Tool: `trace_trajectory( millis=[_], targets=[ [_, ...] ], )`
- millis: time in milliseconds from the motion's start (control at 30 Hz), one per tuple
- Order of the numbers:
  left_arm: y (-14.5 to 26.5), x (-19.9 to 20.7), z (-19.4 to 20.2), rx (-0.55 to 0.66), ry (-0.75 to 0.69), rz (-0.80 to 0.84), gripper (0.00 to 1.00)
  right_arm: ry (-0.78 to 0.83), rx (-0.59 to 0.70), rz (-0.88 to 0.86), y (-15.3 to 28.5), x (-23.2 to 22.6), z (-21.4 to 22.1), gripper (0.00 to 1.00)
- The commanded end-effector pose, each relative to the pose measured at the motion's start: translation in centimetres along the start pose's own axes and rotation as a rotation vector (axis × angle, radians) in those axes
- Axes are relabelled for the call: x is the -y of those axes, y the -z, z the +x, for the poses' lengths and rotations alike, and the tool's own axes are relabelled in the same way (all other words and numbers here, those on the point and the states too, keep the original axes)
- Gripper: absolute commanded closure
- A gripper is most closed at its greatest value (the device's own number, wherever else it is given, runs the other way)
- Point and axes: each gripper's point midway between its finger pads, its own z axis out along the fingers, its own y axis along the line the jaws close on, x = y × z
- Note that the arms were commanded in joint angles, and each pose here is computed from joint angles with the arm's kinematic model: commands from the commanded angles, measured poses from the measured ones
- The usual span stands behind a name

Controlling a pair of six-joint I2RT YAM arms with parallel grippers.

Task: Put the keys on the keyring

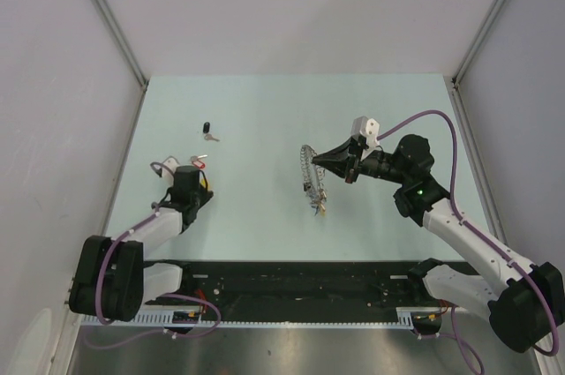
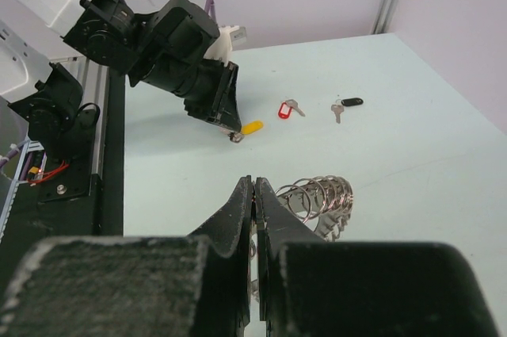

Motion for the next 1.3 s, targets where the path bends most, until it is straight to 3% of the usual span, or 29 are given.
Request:
trace_trajectory(
  millis=[0, 333, 533, 633, 800, 1000, 1267],
  targets=[
    [-0.7, 1.2, -1.7, 0.036, 0.000, 0.007, 0.76, 0.086, 0.086, -0.002, 0.3, -0.2, -3.1, 1.00],
    [-1.5, 0.8, -1.0, -0.006, -0.025, -0.030, 0.80, 0.088, 0.083, 0.003, 0.3, -0.1, -2.9, 1.00],
    [-1.5, 0.7, -0.8, -0.022, -0.042, -0.044, 0.89, 0.090, 0.084, 0.003, 0.3, -0.1, -2.9, 1.00],
    [-1.3, 1.0, -1.2, -0.024, -0.050, -0.038, 1.00, 0.088, 0.083, 0.001, 0.2, -0.1, -2.9, 1.00],
    [-0.1, 2.6, -2.8, -0.007, -0.098, 0.013, 1.00, 0.088, 0.081, 0.006, 0.3, 0.0, -2.8, 1.00],
    [1.7, 7.9, -4.2, 0.019, -0.260, 0.196, 1.00, 0.092, 0.085, 0.004, 0.3, -0.1, -3.0, 1.00],
    [5.8, 20.2, -2.2, 0.110, -0.480, 0.614, 0.99, 0.094, 0.082, 0.022, 0.8, 0.2, -3.1, 1.00]
  ],
)
